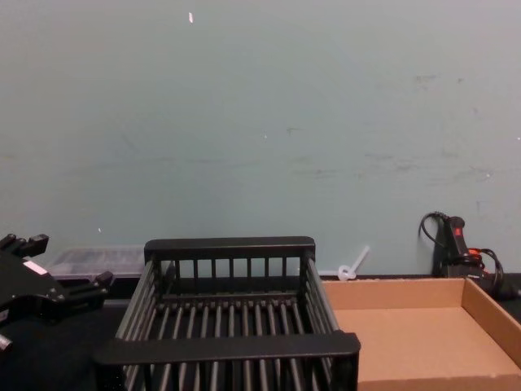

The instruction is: Pick up the white tape and place it into the black box , Pick up the silver tape and place it into the brown box.

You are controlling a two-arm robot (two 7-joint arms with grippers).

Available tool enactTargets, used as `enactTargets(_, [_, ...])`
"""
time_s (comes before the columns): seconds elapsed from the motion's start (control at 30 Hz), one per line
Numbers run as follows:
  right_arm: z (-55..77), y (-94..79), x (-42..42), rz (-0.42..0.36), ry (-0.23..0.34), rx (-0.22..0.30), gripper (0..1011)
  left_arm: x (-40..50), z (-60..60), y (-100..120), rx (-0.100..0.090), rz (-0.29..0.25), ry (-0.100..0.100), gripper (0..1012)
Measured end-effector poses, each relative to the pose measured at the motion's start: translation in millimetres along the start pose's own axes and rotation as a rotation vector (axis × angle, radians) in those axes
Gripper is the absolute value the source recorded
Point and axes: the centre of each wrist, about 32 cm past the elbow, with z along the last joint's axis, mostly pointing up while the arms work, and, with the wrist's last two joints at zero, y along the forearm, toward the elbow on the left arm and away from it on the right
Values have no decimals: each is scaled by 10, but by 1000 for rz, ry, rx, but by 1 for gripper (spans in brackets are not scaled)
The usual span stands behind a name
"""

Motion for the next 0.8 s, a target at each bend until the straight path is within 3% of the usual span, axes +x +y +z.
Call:
enactTargets(0.57, [0,0,0,0,1,0,150,0,0,0,0,0,0,1001])
enactTargets(0.8, [0,0,0,0,1,0,96,0,0,0,0,0,0,1001])
